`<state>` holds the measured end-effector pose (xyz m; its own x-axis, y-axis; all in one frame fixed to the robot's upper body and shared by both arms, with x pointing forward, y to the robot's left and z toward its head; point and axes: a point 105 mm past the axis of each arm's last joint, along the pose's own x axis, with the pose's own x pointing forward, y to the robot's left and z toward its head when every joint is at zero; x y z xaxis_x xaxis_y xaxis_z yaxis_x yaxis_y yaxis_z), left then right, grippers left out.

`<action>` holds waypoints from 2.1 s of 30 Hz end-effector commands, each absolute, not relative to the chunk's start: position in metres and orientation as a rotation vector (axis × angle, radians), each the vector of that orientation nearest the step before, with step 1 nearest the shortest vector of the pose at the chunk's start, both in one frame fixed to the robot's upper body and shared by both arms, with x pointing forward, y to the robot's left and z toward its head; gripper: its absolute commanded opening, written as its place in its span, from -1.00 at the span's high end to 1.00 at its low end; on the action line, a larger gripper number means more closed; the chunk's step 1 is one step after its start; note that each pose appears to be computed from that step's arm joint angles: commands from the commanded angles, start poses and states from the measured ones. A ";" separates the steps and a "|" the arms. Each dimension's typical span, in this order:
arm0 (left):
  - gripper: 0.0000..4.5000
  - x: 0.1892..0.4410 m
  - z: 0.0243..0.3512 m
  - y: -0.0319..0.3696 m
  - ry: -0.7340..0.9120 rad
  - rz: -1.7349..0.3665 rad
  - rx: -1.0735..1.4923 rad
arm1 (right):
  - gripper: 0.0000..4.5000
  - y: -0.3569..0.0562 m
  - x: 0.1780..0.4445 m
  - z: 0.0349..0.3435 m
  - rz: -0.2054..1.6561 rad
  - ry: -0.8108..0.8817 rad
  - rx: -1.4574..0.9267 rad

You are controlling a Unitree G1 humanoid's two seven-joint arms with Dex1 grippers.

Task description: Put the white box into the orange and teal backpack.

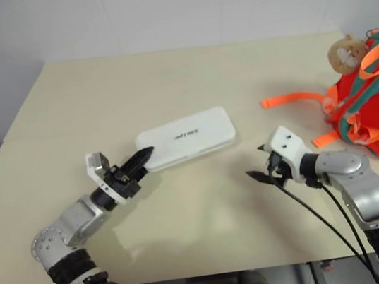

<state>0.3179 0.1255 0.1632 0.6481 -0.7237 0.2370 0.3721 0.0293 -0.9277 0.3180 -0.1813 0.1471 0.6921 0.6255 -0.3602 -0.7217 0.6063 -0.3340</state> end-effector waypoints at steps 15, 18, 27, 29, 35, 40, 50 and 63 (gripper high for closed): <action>0.42 0.309 0.197 0.131 0.291 -1.009 -1.267 | -1.00 -0.218 0.302 0.202 0.543 0.073 -0.392; 0.42 0.310 0.200 0.129 0.295 -1.025 -1.269 | -1.00 -0.229 0.295 0.207 0.486 0.075 -0.357; 0.42 0.313 0.204 0.125 0.308 -1.067 -1.271 | -1.00 -0.274 0.280 0.225 0.243 0.037 -0.296; 0.42 0.314 0.203 0.123 0.316 -1.075 -1.274 | -1.00 -0.287 0.278 0.225 0.179 0.036 -0.294; 0.42 0.317 0.206 0.119 0.325 -1.107 -1.277 | -1.00 -0.306 0.283 0.216 0.063 0.027 -0.279; 0.42 0.317 0.210 0.115 0.332 -1.134 -1.267 | -1.00 -0.319 0.297 0.207 -0.010 0.021 -0.271; 0.42 0.317 0.215 0.116 0.358 -1.161 -1.222 | -1.00 -0.341 0.321 0.204 -0.141 -0.017 -0.275; 0.42 0.321 0.225 0.123 0.333 -1.184 -1.227 | -1.00 -0.355 0.322 0.209 -0.228 -0.064 -0.249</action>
<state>0.3241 0.1212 0.2066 0.4525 -0.8398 0.2998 0.4599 -0.0683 -0.8854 0.3246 -0.3471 0.1923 0.9826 -0.1847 0.0185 0.1835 0.9514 -0.2473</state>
